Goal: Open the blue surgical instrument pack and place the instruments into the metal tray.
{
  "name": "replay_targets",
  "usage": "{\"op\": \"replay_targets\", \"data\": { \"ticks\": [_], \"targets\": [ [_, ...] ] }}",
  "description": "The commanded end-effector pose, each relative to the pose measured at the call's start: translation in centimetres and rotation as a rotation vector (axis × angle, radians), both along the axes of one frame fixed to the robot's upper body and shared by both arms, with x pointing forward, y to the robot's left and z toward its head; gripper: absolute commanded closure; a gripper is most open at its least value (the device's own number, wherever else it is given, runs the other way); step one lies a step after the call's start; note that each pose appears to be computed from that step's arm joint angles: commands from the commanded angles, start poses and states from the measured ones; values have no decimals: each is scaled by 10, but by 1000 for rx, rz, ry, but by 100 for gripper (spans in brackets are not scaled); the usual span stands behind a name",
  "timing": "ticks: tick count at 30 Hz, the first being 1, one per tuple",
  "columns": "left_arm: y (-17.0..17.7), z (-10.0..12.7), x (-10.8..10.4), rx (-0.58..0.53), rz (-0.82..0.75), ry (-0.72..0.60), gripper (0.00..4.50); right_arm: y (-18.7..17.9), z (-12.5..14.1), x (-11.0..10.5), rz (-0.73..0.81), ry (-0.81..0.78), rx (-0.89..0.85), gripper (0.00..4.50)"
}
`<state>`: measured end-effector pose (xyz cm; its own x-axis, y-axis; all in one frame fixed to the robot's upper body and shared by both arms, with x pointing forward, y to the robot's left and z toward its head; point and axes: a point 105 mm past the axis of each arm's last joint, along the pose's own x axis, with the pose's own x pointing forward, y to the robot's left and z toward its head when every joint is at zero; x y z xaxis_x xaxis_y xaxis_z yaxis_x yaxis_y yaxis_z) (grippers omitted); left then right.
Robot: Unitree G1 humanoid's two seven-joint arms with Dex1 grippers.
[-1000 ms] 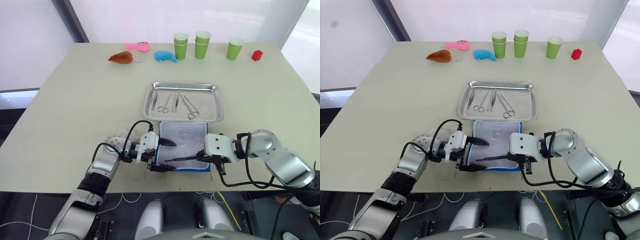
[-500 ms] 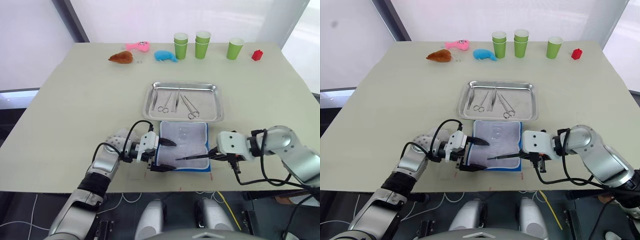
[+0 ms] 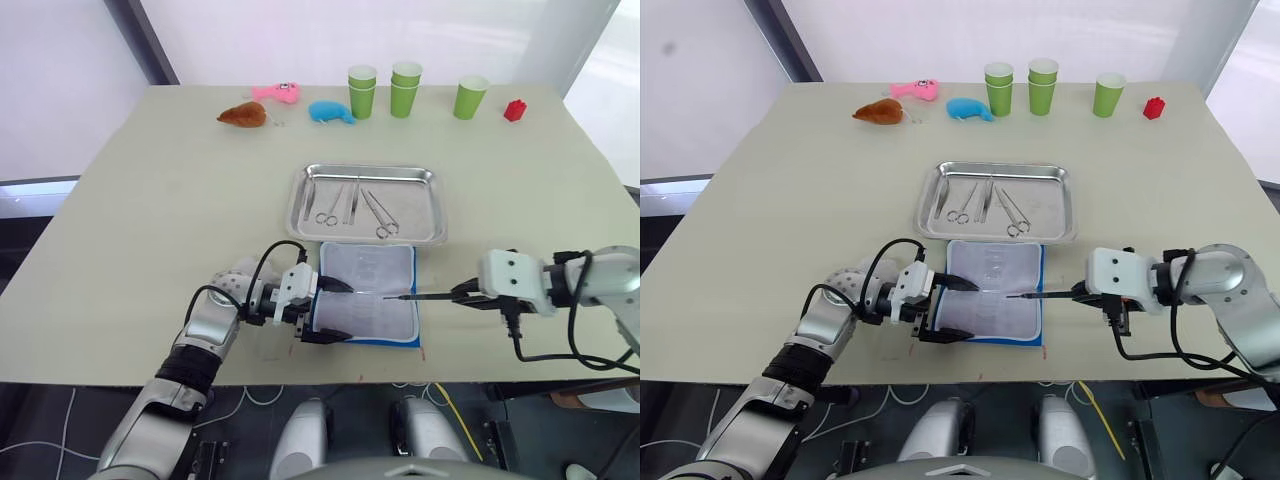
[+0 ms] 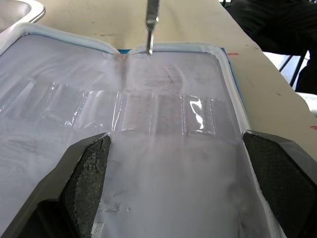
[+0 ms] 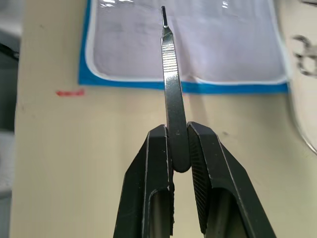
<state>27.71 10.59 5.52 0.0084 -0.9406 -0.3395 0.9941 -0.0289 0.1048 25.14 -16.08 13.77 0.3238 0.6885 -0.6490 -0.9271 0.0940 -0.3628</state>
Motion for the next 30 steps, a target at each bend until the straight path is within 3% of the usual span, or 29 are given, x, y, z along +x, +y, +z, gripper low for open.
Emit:
{"op": "replay_targets", "data": {
  "ticks": [1,6,16,24,30],
  "targets": [
    [24,-46,-12,134,83,172,0,-1,14,-1,10,-58,34,446],
    [22,-46,-11,131,83,170,0,-2,24,11,-67,-79,158,446],
    [23,-45,-10,130,92,163,0,7,41,87,-441,-175,437,446],
    [24,-45,-11,129,101,161,0,20,44,139,-692,-164,548,446],
    [25,-45,-12,127,110,159,0,35,32,159,-790,-93,562,446]
  ]
}}
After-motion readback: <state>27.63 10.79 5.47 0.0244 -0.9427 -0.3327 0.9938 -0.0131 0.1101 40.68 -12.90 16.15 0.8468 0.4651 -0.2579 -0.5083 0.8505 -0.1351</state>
